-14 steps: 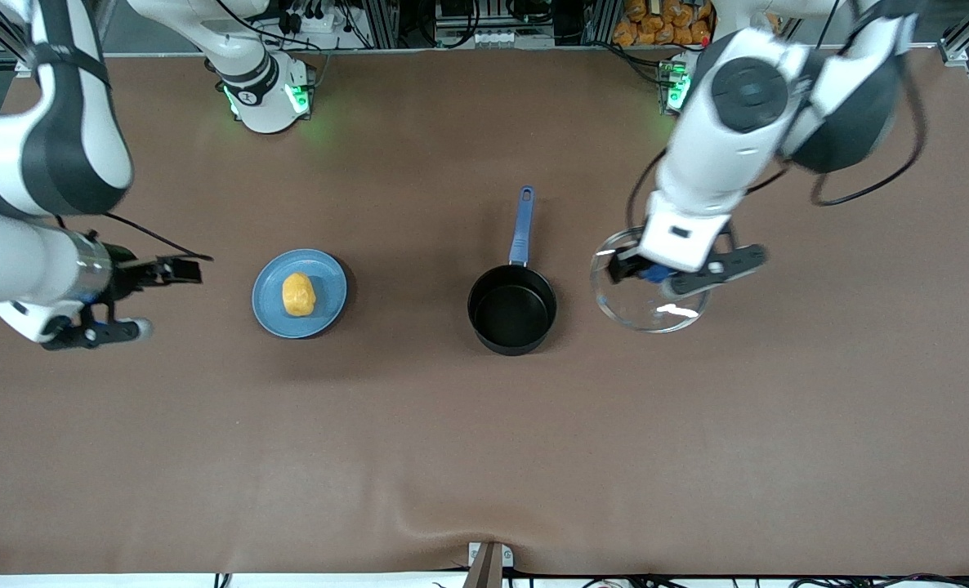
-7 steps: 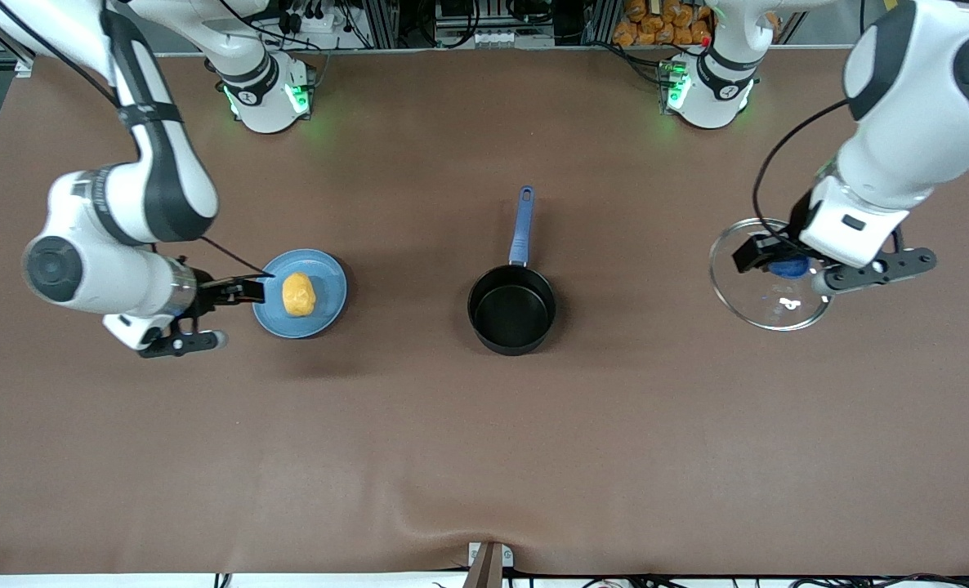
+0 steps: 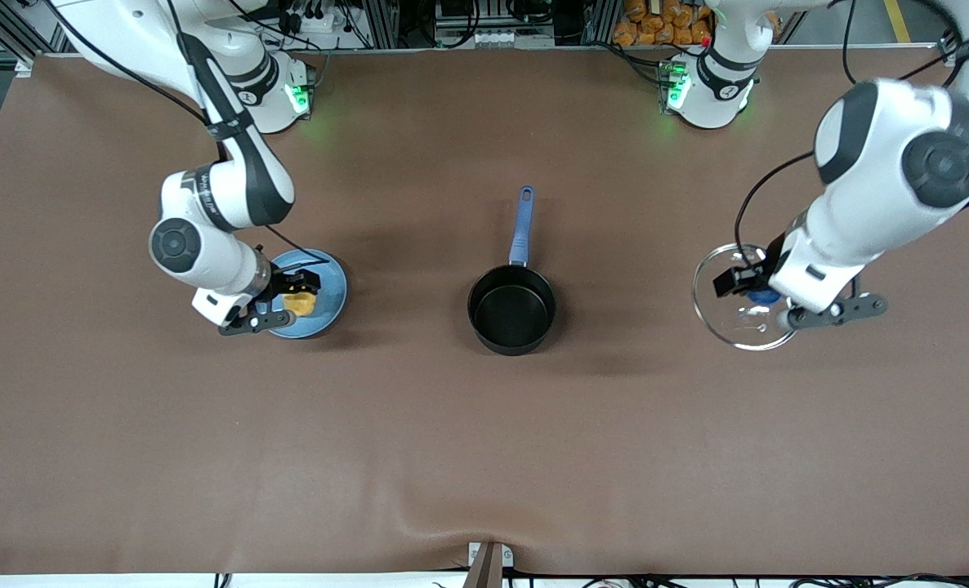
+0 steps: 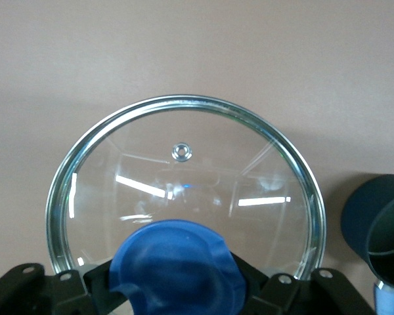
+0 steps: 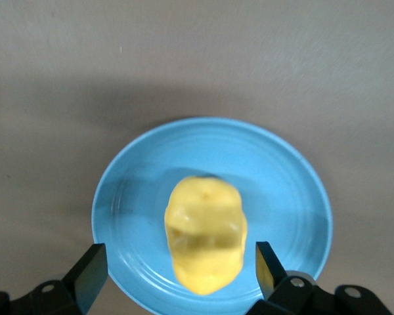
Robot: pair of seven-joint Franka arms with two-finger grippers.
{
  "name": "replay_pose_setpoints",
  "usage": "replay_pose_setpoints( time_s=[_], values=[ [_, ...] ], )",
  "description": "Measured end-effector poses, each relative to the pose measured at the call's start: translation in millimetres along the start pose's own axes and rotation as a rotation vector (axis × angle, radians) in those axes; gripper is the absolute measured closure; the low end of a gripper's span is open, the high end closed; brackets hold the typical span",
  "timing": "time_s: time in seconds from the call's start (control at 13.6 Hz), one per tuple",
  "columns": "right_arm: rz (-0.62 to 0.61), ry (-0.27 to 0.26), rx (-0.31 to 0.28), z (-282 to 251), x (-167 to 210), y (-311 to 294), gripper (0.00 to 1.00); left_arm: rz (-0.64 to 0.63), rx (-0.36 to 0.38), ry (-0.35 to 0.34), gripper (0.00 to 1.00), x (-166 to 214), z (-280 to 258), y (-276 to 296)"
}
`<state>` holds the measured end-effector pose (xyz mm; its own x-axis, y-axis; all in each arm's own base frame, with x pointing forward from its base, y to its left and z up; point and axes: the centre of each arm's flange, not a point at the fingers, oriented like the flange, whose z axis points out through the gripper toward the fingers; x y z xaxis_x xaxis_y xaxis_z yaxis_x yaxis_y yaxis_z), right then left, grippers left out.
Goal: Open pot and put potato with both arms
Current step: 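Set the lid down with the left gripper while the right gripper grasps the potato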
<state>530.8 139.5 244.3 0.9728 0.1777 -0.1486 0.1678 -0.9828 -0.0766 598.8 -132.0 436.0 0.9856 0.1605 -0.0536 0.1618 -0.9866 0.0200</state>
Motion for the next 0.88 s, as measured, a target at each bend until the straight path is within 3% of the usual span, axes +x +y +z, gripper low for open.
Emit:
replay_pose_setpoints(
  time_s=[0.52,0.66,0.88],
  values=[
    [-0.012,-0.002,-0.025,32,-9,5,0.00,0.005,-0.019,-0.009,0.56,36,125,-6],
    [-0.014,-0.008,-0.028,37,-9,6,0.05,0.014,-0.004,0.006,0.56,41,148,-15],
    [-0.015,-0.009,-0.029,38,-8,6,0.38,0.019,-0.001,0.010,0.56,43,175,-21]
  ],
)
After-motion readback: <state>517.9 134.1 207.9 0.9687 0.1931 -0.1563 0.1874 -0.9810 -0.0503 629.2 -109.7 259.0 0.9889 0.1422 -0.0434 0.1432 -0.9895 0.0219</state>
